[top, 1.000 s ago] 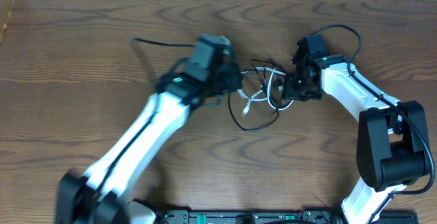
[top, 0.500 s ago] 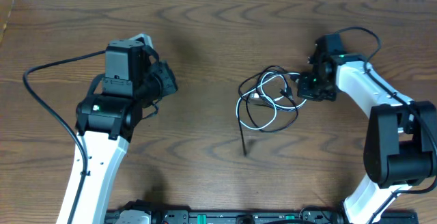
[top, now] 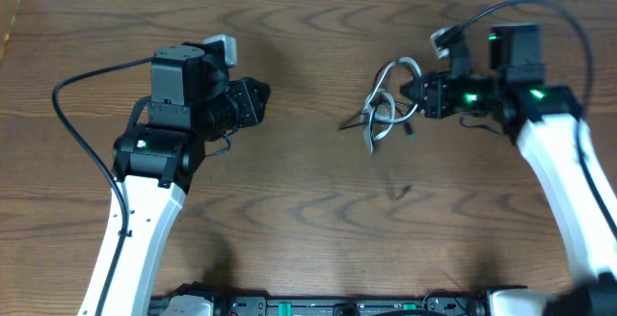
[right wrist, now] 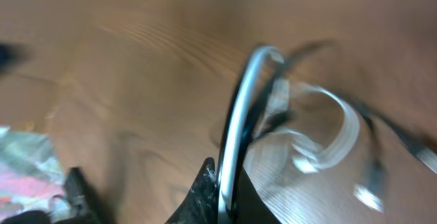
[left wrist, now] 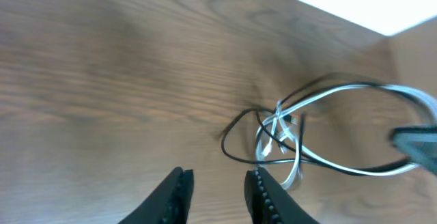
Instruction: Untangle cables
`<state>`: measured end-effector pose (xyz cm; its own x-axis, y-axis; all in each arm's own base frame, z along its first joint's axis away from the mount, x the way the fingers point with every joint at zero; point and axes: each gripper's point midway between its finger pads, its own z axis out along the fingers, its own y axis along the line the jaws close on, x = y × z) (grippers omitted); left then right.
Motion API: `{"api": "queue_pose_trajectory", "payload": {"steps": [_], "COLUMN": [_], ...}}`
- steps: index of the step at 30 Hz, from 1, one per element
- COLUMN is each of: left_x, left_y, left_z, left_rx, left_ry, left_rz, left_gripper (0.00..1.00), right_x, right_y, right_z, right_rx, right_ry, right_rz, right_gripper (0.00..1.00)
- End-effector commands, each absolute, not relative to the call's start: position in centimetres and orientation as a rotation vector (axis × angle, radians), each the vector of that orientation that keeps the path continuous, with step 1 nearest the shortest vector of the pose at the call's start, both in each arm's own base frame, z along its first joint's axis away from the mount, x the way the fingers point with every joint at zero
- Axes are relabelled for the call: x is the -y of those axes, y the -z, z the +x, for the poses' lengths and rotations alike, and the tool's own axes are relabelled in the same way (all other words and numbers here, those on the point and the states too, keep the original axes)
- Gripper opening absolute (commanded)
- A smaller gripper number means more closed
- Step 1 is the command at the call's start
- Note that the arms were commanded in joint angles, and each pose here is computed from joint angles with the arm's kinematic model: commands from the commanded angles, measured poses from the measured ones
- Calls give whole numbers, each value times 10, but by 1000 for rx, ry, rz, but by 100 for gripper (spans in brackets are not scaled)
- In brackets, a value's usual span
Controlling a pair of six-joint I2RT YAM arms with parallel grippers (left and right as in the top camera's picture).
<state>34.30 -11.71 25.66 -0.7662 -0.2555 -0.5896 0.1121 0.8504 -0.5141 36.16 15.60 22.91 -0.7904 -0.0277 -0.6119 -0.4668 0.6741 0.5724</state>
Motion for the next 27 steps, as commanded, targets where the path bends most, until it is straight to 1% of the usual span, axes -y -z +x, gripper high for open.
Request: {"api": "queue_pose_trajectory", "payload": {"steps": [1,4,6,9,15,22,24,27], "left_x": [139,152,164,184,227,247,255,268], "left_y": [-267,-264,-261,-257,-247,-227,-232,-249], "left_z": [339,341,343,345,346,367,374,373], "left_rx": [-2315,-2317,-2319,-2314,-2309,-2337,-2297,-2215], "left_ry": [816,832,847,877,953,1014,1066,1147], "left_rz": [-4,35,72,135,227,100,103,212], "left_gripper": [36,45,51,57,59,59,59,59], "right_x": [-175,-182,-189,-196,-197,-201,-202,-201], "right_y": [-284,-296,-296,-295,-295,-301,-310,-320], "right_z": [332,321,316,312,311,308,305,307], "right_rx": [-2139,-2117,-2123,-2136,-2145,-2151,-2107,-2063], "right_ry": [-1094,-1090,-1112,-1134,-1148,-1229,-1281,-1317], "right_rz": [-535,-562,-566,-574,-559,-517,-543,-541], "right_gripper": [1,1,1,1,1,1,1,1]}}
